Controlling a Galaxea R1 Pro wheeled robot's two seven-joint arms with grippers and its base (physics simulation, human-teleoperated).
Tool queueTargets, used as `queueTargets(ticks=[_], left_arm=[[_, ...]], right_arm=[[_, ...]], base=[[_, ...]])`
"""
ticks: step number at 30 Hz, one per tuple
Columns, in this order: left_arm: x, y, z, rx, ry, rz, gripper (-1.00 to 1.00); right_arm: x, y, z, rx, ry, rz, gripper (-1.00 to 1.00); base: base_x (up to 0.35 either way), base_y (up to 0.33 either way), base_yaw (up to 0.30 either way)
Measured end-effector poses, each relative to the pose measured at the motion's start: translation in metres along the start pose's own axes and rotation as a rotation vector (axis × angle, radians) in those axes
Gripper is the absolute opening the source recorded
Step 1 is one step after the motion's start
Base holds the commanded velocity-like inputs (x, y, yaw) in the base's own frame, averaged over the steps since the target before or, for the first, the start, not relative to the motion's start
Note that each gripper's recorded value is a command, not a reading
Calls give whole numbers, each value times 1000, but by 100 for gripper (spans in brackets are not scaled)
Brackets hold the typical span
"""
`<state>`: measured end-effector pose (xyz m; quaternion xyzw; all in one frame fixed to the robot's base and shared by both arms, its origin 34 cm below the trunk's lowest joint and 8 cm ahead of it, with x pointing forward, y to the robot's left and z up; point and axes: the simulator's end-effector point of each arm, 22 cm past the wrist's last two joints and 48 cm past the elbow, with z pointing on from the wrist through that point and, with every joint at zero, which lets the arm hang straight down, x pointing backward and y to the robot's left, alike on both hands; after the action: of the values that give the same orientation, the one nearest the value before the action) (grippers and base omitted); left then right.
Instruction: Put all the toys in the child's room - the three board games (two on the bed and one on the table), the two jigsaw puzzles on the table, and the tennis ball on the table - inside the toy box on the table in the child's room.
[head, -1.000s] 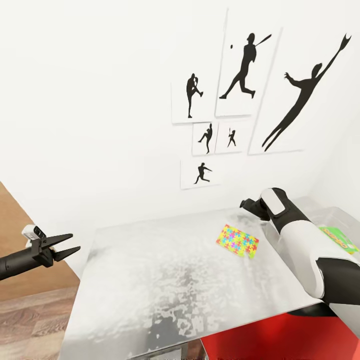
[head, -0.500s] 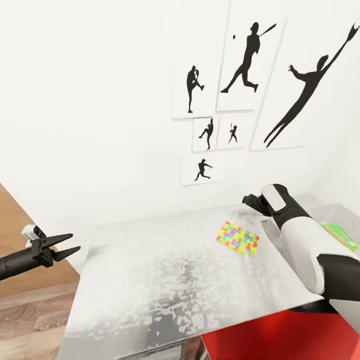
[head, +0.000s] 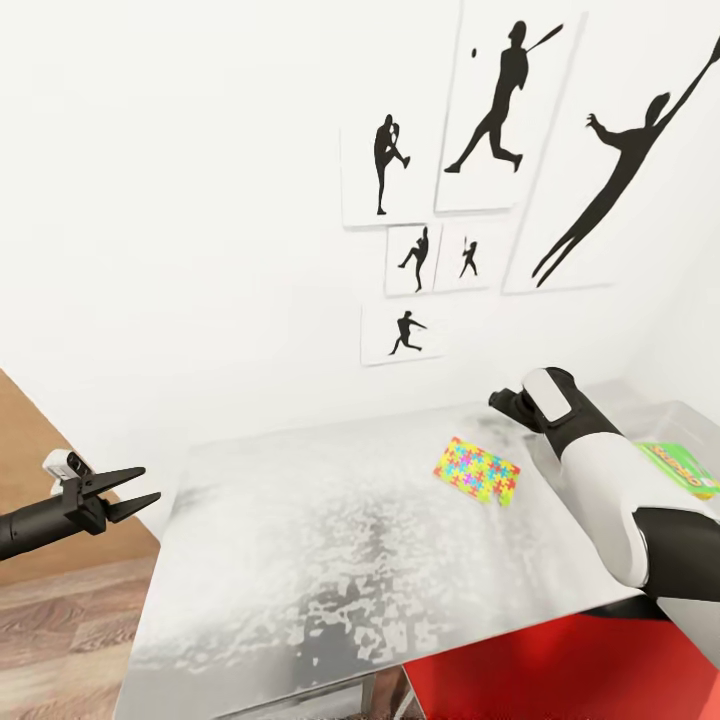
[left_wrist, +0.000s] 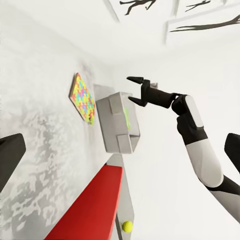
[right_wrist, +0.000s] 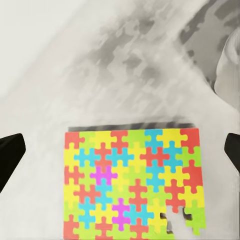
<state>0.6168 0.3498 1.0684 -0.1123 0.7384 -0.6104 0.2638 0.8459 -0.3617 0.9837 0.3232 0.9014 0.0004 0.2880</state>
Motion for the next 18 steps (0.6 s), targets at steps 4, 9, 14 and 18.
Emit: queueTargets(ticks=[4,9,14,18], left_arm=[[0,3,1,-3,1,-6,100],[0,7,1,-8,1,-12,100],[0,15,-1,-18,-4,-27,100],[-1,19,-3,-25,-6,-33,100]], right_arm=[[-2,-7,4,40,-22,22,100],[0,-17,8,89,-31,39,100],[3,-21,13,109,-29,44,100],[6,-22,17,116,-24,45,100]], base=[[0,0,0],[0,0,0],[0,0,0],[0,0,0]])
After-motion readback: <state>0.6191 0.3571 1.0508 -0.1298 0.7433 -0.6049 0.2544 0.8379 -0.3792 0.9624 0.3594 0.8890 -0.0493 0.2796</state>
